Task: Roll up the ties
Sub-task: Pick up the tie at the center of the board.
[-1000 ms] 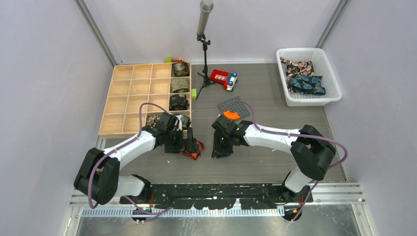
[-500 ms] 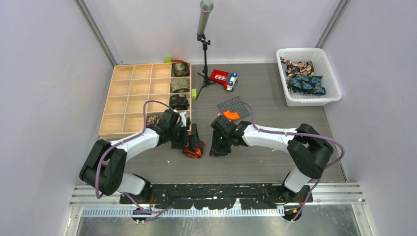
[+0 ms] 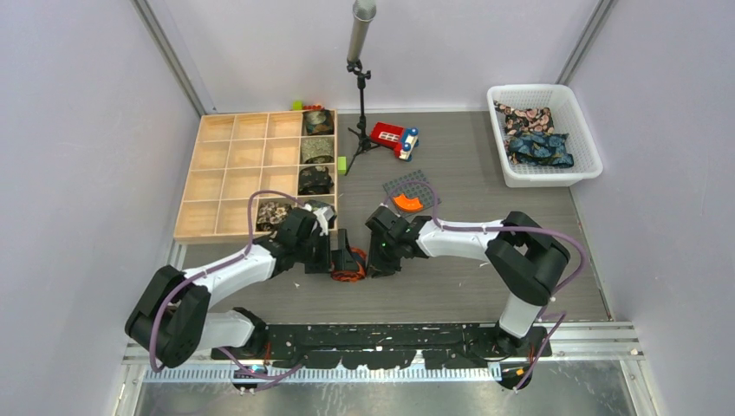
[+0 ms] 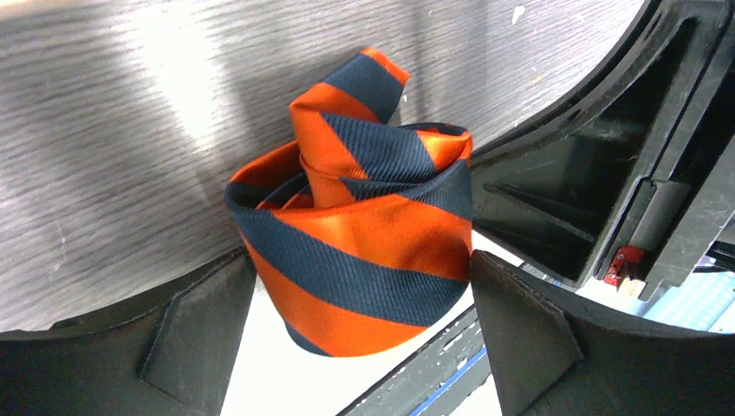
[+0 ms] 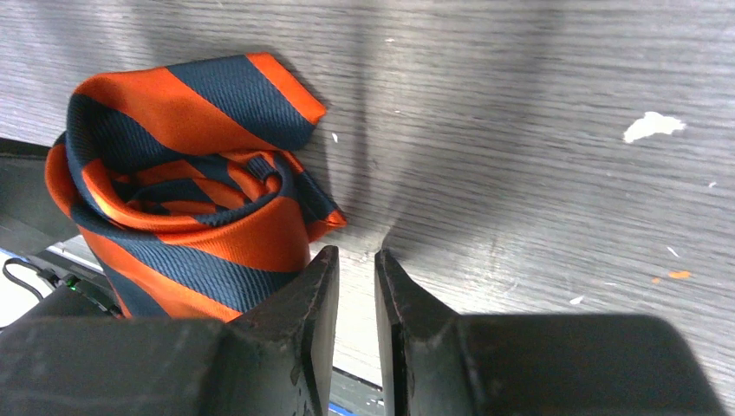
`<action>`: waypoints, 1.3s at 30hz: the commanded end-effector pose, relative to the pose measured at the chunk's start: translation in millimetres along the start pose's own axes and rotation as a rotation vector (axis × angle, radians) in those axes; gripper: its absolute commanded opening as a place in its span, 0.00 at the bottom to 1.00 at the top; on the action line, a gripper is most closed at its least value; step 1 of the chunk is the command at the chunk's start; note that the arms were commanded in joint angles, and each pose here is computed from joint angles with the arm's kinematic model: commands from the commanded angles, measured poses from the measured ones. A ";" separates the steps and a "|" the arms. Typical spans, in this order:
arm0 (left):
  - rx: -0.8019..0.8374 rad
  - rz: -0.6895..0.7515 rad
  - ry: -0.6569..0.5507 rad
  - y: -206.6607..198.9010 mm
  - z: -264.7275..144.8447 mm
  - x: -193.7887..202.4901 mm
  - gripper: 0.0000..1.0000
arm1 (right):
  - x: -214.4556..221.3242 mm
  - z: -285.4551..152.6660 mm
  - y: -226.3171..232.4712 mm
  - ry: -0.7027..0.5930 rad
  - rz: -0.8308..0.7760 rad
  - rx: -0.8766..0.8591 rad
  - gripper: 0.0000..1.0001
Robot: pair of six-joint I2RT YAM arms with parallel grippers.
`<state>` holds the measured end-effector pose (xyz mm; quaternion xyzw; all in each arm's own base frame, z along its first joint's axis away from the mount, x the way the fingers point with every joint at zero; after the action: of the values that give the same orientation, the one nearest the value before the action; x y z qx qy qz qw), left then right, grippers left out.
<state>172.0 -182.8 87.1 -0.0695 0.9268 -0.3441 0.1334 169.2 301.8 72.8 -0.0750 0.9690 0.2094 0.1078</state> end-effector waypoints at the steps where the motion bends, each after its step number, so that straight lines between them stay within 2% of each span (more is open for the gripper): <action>1: -0.063 -0.042 0.021 18.0 -5.0 16.6 0.96 | -9.7 4.5 17.2 -0.044 -0.002 -0.042 0.27; 12: -0.032 -0.064 0.012 22.9 4.7 19.5 0.98 | -7.8 21.9 13.8 -0.018 -0.011 -0.006 0.25; 16: -0.030 -0.072 0.027 25.3 13.8 19.0 0.94 | -7.5 24.8 11.0 -0.008 -0.027 0.010 0.24; 18: -0.026 -0.083 0.037 27.1 18.5 20.0 0.89 | -6.9 25.0 8.5 0.002 -0.039 0.027 0.24; 26: -0.050 -0.085 0.057 29.3 30.2 19.4 0.51 | -5.0 5.7 -7.1 0.017 -0.087 0.104 0.24; 36: -0.067 -0.077 0.053 18.3 24.8 16.2 0.27 | -6.7 -38.7 -26.2 -0.010 -0.099 0.160 0.24; 39: -0.055 -0.072 0.023 4.9 13.5 8.6 0.22 | -14.4 -53.0 -30.5 -0.065 -0.088 0.175 0.24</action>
<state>179.5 -203.3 73.7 -0.0871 0.9117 -0.3813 0.1257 173.6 270.8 87.0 -0.1067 0.9787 0.1342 0.1133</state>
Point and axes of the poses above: each gripper's point midway between its finger pads, its own z axis out along the fingers, its own y axis along the line the jaws close on, x = y × z, the point moved 6 cm from there along -z, back along the fingers, and after that the axes turned 13 degrees about -z, right-handed, at the moved point
